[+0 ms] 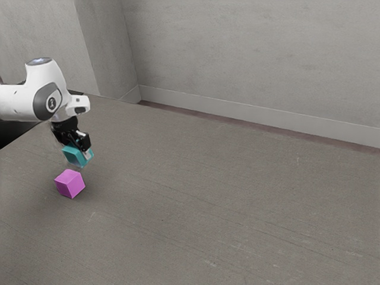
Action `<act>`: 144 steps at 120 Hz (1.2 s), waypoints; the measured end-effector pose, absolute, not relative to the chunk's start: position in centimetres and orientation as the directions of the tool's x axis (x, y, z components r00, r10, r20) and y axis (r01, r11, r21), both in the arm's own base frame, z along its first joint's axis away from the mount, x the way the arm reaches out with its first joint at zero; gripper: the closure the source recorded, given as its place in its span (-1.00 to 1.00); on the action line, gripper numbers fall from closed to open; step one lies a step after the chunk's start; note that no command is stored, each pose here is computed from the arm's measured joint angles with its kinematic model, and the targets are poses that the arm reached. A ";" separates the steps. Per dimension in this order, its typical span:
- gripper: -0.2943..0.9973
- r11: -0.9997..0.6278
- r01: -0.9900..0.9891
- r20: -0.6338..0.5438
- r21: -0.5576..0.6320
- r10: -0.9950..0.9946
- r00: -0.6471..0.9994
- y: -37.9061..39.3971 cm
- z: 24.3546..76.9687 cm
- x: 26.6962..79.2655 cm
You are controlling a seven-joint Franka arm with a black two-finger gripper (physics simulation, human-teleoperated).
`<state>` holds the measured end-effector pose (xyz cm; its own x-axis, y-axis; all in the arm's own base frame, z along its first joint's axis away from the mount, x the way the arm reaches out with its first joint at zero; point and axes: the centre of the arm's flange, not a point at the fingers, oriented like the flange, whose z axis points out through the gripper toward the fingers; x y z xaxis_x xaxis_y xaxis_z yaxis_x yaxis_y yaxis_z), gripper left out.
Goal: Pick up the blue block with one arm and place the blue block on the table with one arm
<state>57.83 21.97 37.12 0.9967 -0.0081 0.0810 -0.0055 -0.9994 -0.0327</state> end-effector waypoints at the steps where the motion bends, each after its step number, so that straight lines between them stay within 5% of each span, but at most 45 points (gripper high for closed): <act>1: 0.10 -0.999 -0.012 0.085 -0.034 -0.015 0.996 21.6 37.3 58.1; 18: 0.12 -0.993 -0.115 0.074 -0.006 -0.116 0.991 15.4 34.7 62.2; 57: 0.14 -0.993 -0.113 0.003 0.028 -0.113 0.994 15.0 29.1 62.6; 89: -0.32 -0.992 -0.116 0.003 0.039 -0.116 0.993 14.9 29.1 62.7; 104: -0.42 -0.991 -0.132 0.095 -0.006 -0.132 0.987 14.3 36.2 63.3; 125: -0.49 -0.991 -0.031 0.264 -0.131 -0.065 0.962 16.3 61.1 56.1; 144: -0.52 -0.989 0.145 0.136 -0.025 0.141 0.981 26.8 63.7 47.4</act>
<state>47.37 26.83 63.70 0.9806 0.1407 0.1362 0.1453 -0.9891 -0.0250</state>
